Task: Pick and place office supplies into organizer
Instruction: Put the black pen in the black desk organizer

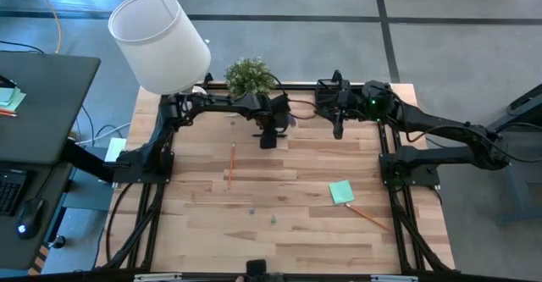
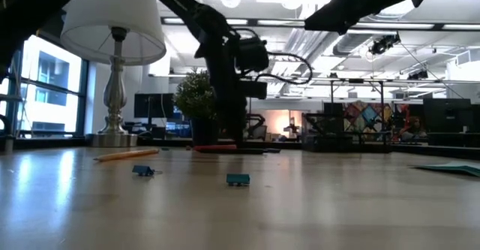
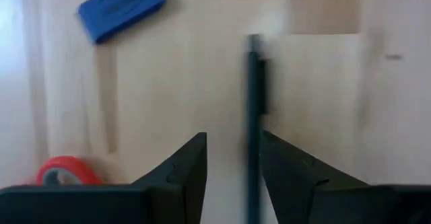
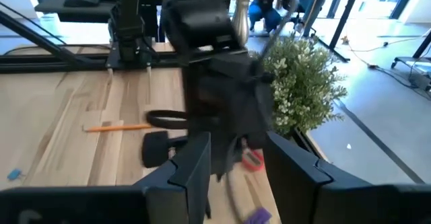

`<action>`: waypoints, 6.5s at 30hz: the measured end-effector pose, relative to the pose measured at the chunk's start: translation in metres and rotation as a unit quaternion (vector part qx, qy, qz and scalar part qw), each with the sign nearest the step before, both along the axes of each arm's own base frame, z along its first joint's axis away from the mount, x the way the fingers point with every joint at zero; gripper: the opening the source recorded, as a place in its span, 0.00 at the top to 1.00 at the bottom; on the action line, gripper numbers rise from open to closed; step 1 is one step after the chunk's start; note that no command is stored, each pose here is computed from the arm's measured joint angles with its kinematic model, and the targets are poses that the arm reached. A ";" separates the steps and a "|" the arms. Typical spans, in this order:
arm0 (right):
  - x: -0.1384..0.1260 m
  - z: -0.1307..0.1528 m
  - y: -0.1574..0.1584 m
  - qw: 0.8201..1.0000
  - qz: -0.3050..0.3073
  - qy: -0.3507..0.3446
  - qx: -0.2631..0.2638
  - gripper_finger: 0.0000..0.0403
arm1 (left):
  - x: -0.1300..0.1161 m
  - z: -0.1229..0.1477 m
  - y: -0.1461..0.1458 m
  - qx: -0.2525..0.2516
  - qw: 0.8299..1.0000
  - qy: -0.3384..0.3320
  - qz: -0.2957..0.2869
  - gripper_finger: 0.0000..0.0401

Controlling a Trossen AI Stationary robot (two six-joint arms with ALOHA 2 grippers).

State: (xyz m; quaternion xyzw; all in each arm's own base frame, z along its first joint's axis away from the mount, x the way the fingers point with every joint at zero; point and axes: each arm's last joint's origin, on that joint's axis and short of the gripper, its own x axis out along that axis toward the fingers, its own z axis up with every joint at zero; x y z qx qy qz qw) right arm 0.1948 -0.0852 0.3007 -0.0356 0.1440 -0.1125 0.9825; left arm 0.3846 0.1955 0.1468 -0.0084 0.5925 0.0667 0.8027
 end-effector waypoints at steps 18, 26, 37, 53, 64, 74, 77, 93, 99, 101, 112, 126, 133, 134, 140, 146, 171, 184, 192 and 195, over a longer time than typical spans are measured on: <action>0.000 0.001 0.000 1.000 0.001 -0.004 0.004 0.68 | -0.001 -0.001 0.000 -0.023 0.999 -0.004 0.033 0.86; 0.000 0.000 0.000 1.000 0.002 -0.005 0.012 0.68 | -0.001 -0.001 0.000 -0.035 0.998 -0.008 0.058 0.91; 0.000 0.001 0.001 1.000 0.012 -0.007 0.014 0.68 | -0.007 -0.019 -0.001 -0.083 0.994 0.041 0.062 0.99; 0.000 -0.001 0.001 1.000 0.014 0.003 0.009 0.68 | 0.019 0.030 -0.035 -0.125 0.990 0.058 0.032 0.99; 0.000 -0.002 0.001 1.000 0.011 0.004 0.021 0.68 | 0.015 0.007 -0.044 -0.096 0.989 0.095 0.057 0.61; 0.000 -0.002 0.001 1.000 0.012 0.004 0.018 0.68 | 0.013 -0.008 -0.045 -0.078 0.991 0.091 0.058 0.62; 0.000 -0.002 0.001 1.000 0.012 0.004 0.018 0.68 | 0.013 -0.008 -0.045 -0.071 0.991 0.092 0.061 0.75; -0.011 0.003 0.003 0.999 -0.035 0.009 0.006 0.68 | 0.011 0.053 -0.042 -0.011 0.997 0.024 0.078 0.97; -0.024 0.010 0.007 0.997 -0.076 -0.010 -0.001 0.68 | 0.000 0.116 -0.050 -0.021 0.994 -0.095 0.046 0.99; -0.028 0.006 0.008 0.997 -0.080 -0.018 -0.005 0.68 | -0.006 0.141 -0.052 -0.008 0.988 -0.148 0.042 0.98; -0.044 -0.004 0.020 0.990 -0.013 -0.140 -0.021 0.68 | -0.036 0.196 -0.069 0.009 0.920 -0.390 -0.015 0.99; -0.005 -0.027 0.022 0.980 0.127 -0.150 0.023 0.68 | -0.045 0.148 -0.077 -0.066 0.788 -0.611 -0.021 0.99; 0.018 -0.036 0.016 0.976 0.117 -0.179 0.032 0.68 | -0.045 0.143 -0.082 -0.071 0.787 -0.612 -0.027 0.99; 0.021 -0.037 0.015 0.976 0.118 -0.183 0.031 0.68 | -0.045 0.143 -0.083 -0.069 0.787 -0.613 -0.029 0.99; 0.041 -0.040 0.009 0.970 0.135 -0.192 0.062 0.68 | -0.043 0.145 -0.089 -0.050 0.781 -0.621 -0.035 0.99; 0.064 -0.041 0.008 0.963 0.193 -0.171 0.084 0.68 | -0.040 0.142 -0.092 -0.036 0.785 -0.618 -0.034 0.99; 0.055 -0.053 -0.012 0.940 0.301 -0.082 0.135 0.68 | -0.038 0.126 -0.095 -0.027 0.824 -0.562 -0.064 0.99; 0.061 -0.044 0.007 0.918 0.369 -0.116 0.086 0.68 | -0.037 0.128 -0.096 -0.025 0.820 -0.568 -0.067 0.99; 0.069 -0.039 0.021 0.935 0.319 -0.141 0.059 0.68 | -0.037 0.129 -0.095 -0.020 0.818 -0.571 -0.064 0.99; 0.069 -0.039 0.019 0.940 0.302 -0.141 0.068 0.68 | -0.037 0.129 -0.095 -0.020 0.818 -0.571 -0.062 0.99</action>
